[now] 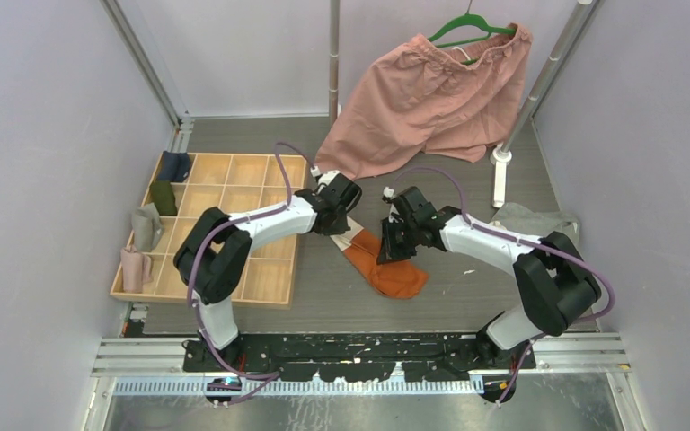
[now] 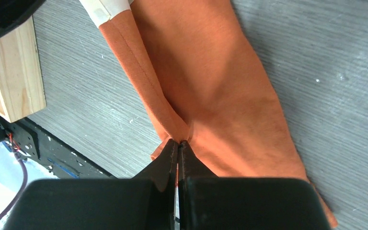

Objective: Roll the underwear
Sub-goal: Fold the underwear at the center of the board.

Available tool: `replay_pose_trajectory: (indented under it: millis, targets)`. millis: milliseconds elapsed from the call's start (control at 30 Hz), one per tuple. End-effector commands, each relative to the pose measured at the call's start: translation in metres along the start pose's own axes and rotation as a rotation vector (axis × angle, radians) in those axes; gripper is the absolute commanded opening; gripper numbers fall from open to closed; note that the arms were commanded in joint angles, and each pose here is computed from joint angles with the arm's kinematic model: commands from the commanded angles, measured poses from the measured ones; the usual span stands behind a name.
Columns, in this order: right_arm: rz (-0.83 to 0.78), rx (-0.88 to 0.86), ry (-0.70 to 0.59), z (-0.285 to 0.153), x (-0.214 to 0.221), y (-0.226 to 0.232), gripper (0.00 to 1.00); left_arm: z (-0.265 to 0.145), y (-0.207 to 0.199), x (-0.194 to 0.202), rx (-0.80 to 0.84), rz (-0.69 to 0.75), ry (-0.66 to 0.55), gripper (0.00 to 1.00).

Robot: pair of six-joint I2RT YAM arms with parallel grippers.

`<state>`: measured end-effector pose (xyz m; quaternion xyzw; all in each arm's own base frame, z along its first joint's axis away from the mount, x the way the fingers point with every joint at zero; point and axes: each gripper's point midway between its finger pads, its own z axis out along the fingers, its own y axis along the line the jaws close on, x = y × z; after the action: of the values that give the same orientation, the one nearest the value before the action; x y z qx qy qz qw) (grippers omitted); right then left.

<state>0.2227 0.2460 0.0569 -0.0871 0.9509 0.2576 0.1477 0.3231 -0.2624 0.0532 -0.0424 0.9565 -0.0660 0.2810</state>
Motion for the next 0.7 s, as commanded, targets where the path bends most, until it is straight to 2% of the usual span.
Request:
replay_pose_trajectory:
  millis: [0,467,667]
  targets:
    - [-0.045,0.001,0.001,-0.002,-0.010,0.000,0.01,0.006,0.000,-0.012,-0.007,0.005,-0.020,0.01]
    - [-0.056,0.065,0.006,0.002,-0.014,-0.016,0.01,0.010,-0.009,-0.032,0.011,-0.020,-0.050,0.02]
    - [-0.055,0.077,0.010,0.004,-0.013,-0.020,0.01,0.013,-0.010,-0.037,-0.002,-0.021,-0.055,0.15]
